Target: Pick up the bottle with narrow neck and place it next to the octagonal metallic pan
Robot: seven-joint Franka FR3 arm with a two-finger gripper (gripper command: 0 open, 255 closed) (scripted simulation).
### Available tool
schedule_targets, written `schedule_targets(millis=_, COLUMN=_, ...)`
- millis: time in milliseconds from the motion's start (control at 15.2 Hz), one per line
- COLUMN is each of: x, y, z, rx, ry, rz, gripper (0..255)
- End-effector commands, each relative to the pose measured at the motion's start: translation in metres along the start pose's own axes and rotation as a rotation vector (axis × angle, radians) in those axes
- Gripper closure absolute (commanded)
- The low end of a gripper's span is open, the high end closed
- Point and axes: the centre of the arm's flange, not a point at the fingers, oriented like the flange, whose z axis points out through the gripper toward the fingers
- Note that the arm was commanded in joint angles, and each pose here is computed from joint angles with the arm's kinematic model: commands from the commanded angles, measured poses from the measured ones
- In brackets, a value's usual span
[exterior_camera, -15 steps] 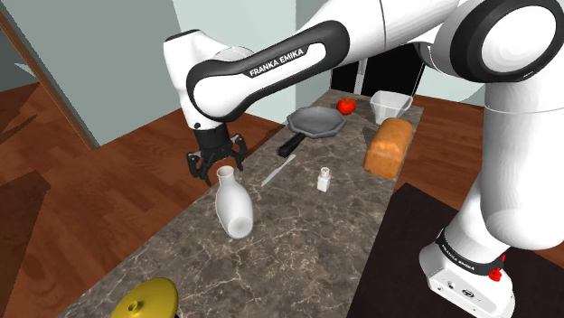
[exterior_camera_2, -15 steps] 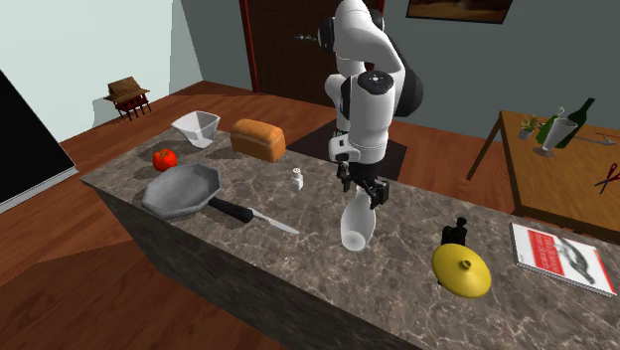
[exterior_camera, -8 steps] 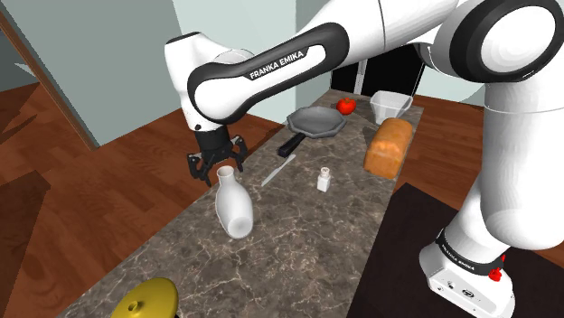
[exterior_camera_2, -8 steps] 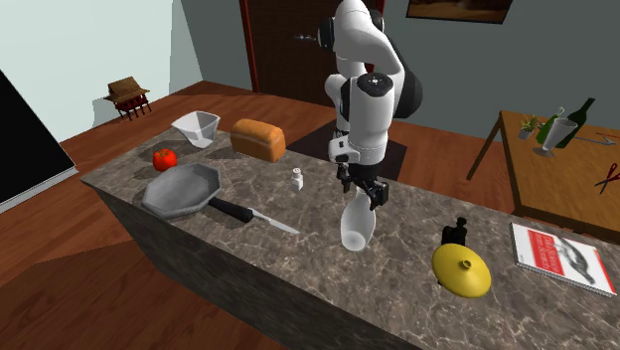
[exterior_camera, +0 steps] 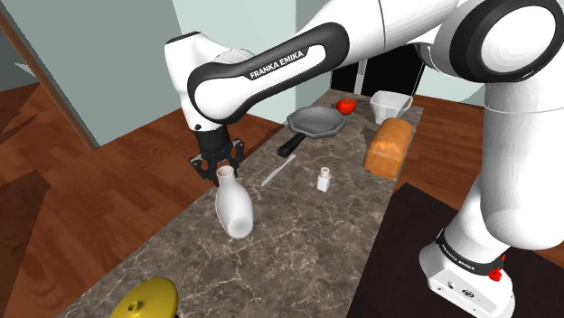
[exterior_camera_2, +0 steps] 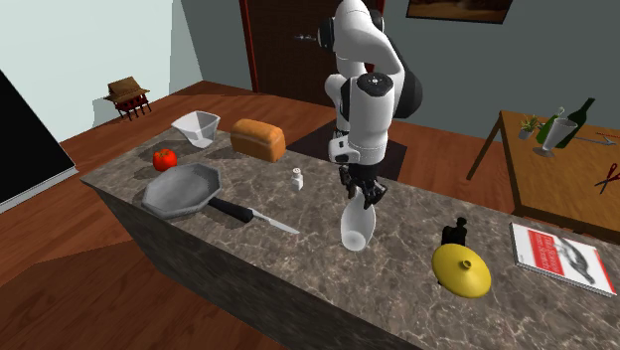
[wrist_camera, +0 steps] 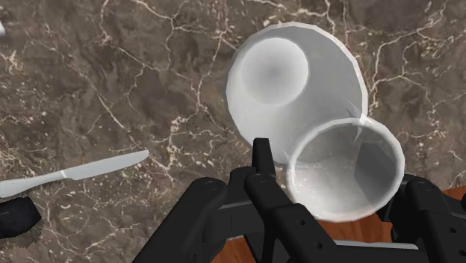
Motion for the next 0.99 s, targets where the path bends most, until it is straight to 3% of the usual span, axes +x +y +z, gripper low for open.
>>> schedule_targets(millis=0, x=0.000, y=0.000, z=0.000, rx=0.000, ry=0.000, rz=0.000, gripper=255)
schedule_targets(millis=924, x=-0.005, y=0.000, z=-0.068, rx=0.000, ry=0.000, rz=0.000, gripper=255)
